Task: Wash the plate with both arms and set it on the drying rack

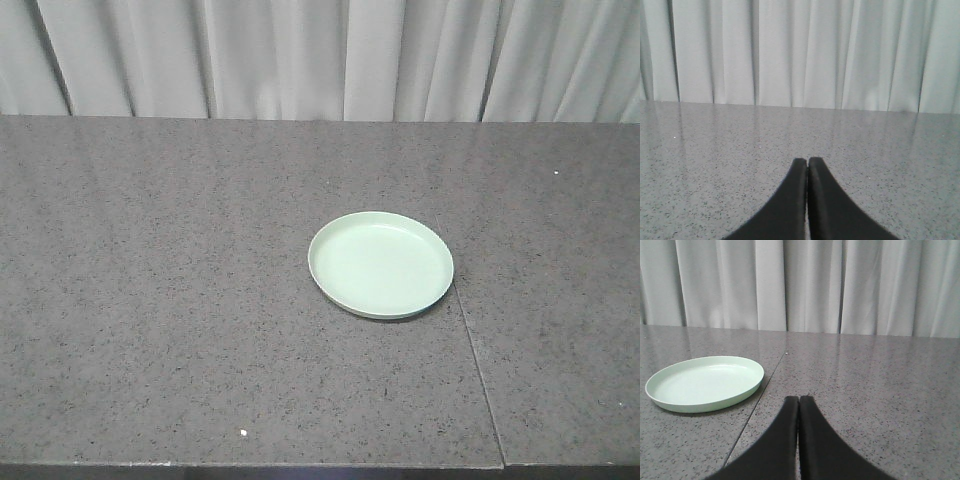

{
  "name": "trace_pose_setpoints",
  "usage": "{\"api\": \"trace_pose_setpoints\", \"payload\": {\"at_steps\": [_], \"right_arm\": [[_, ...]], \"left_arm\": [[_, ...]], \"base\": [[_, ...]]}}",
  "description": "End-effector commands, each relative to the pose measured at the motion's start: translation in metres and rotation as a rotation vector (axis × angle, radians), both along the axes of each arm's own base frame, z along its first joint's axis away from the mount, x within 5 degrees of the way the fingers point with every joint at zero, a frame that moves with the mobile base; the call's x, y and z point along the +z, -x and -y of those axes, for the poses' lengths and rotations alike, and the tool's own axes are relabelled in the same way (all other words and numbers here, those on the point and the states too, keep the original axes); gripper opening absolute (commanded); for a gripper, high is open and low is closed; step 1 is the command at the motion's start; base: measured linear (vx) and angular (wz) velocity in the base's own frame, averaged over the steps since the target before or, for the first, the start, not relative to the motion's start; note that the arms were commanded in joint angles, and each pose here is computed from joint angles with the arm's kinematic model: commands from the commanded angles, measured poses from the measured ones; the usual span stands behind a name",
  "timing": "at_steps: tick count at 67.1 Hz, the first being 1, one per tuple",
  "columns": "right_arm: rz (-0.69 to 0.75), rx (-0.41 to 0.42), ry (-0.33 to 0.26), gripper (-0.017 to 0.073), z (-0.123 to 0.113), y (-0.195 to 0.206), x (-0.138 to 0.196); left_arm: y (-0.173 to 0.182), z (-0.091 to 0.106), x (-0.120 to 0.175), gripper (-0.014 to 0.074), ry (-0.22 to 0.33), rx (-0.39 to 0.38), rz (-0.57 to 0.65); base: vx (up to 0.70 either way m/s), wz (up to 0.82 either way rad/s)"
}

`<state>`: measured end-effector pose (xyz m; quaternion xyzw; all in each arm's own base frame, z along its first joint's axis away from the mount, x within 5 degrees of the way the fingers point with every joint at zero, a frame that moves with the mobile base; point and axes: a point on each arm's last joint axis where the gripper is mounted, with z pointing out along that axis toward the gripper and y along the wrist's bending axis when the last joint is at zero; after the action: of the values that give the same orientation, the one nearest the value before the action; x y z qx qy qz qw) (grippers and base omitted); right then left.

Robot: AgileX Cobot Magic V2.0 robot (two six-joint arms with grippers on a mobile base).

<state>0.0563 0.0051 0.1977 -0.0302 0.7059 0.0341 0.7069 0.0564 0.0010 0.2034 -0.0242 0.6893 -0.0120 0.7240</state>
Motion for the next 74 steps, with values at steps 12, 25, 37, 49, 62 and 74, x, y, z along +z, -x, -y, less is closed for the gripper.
{"api": "trace_pose_setpoints", "payload": {"at_steps": [12, 25, 37, 49, 62, 74], "right_arm": [[0.070, -0.003, 0.003, -0.0007, 0.000, 0.000, 0.006], [0.168, -0.001, -0.016, -0.0007, 0.000, 0.002, 0.018], [0.173, -0.004, -0.008, -0.0007, 0.001, 0.008, 0.051], [0.083, -0.010, 0.011, -0.0005, 0.001, 0.007, 0.093], [-0.051, -0.007, 0.000, -0.0003, 0.000, -0.008, 0.132], [-0.232, 0.003, -0.012, 0.0018, -0.003, -0.030, 0.155]], "left_arm": [[0.003, 0.000, 0.017, -0.0006, 0.007, 0.000, 0.115], [0.003, 0.000, 0.017, -0.0006, 0.007, 0.000, 0.115], [0.003, 0.000, 0.017, -0.0006, 0.007, 0.000, 0.115], [0.003, 0.000, 0.017, -0.0006, 0.007, 0.000, 0.115], [0.003, 0.000, 0.017, -0.0006, 0.007, 0.000, 0.115], [0.003, 0.000, 0.017, -0.0006, 0.007, 0.000, 0.115]], "base": [[0.00, 0.00], [0.00, 0.00], [0.00, 0.00], [0.00, 0.00], [0.00, 0.00], [0.00, 0.00]]}}
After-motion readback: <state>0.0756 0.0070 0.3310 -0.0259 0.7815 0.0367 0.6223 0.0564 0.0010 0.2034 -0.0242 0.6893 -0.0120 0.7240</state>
